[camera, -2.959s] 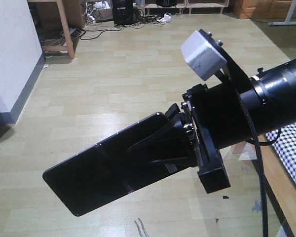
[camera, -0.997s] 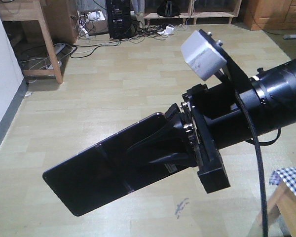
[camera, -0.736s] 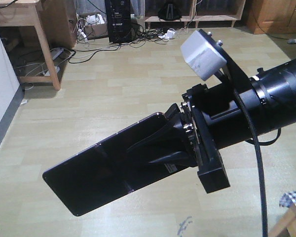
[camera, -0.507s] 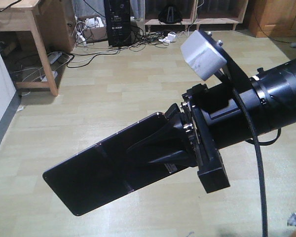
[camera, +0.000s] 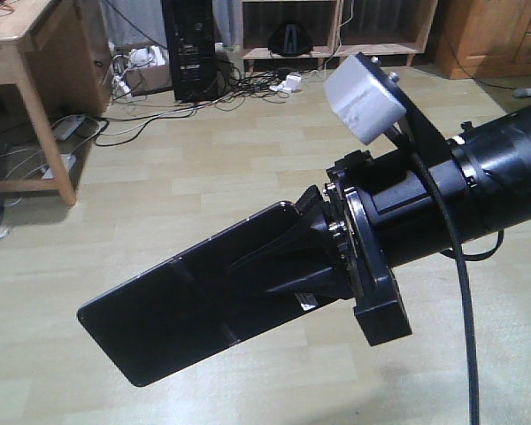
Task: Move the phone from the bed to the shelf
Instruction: 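Hold the phone in the right gripper while the base turns away, then carry the phone in the right gripper toward the wooden shelf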
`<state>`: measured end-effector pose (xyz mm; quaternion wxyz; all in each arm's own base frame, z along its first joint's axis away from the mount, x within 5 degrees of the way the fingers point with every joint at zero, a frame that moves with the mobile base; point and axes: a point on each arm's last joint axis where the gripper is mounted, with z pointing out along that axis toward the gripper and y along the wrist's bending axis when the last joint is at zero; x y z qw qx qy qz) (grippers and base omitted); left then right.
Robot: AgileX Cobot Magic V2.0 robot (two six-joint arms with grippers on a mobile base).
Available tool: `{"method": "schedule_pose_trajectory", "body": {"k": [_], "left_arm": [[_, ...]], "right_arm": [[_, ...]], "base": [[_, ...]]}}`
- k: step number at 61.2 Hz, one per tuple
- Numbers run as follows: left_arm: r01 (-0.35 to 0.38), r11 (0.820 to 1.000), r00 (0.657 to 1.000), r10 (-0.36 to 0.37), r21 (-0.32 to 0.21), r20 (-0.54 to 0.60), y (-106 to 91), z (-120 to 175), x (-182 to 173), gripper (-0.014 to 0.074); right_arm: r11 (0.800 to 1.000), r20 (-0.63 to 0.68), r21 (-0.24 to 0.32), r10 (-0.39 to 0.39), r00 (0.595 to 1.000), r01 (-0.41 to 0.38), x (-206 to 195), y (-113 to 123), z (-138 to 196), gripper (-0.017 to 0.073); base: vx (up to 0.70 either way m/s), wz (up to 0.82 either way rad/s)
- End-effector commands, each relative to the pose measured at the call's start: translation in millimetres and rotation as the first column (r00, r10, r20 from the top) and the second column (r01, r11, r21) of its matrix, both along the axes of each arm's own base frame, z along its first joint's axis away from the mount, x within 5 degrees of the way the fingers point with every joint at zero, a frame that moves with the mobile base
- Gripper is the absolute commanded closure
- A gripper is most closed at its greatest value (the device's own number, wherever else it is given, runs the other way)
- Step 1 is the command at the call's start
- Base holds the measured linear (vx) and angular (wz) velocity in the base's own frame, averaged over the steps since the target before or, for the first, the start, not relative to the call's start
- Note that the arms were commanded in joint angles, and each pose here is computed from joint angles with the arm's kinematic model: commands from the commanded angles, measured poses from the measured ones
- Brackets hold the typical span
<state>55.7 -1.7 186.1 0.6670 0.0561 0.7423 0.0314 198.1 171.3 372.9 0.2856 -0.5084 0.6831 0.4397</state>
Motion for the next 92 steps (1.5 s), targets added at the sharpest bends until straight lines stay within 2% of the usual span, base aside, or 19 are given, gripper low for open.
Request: {"method": "schedule_pose_trajectory", "body": {"k": [1,92], "left_arm": [[-0.002,1.000,0.995,0.004,-0.017,0.097,0.2,14.5,-0.7,0.0592],[-0.002,1.000,0.995,0.004,-0.017,0.097,0.2,14.5,-0.7,0.0592]], "right_arm": [[0.994,-0.002,0.100,0.049,0.999,-0.049,-12.9,-0.7,21.3,0.0561],[0.994,-0.001,0.100,0.049,0.999,-0.048,-12.8,-0.7,21.4,0.0561]], "base": [[0.36,-0.15],[0.35,-0.18]]}}
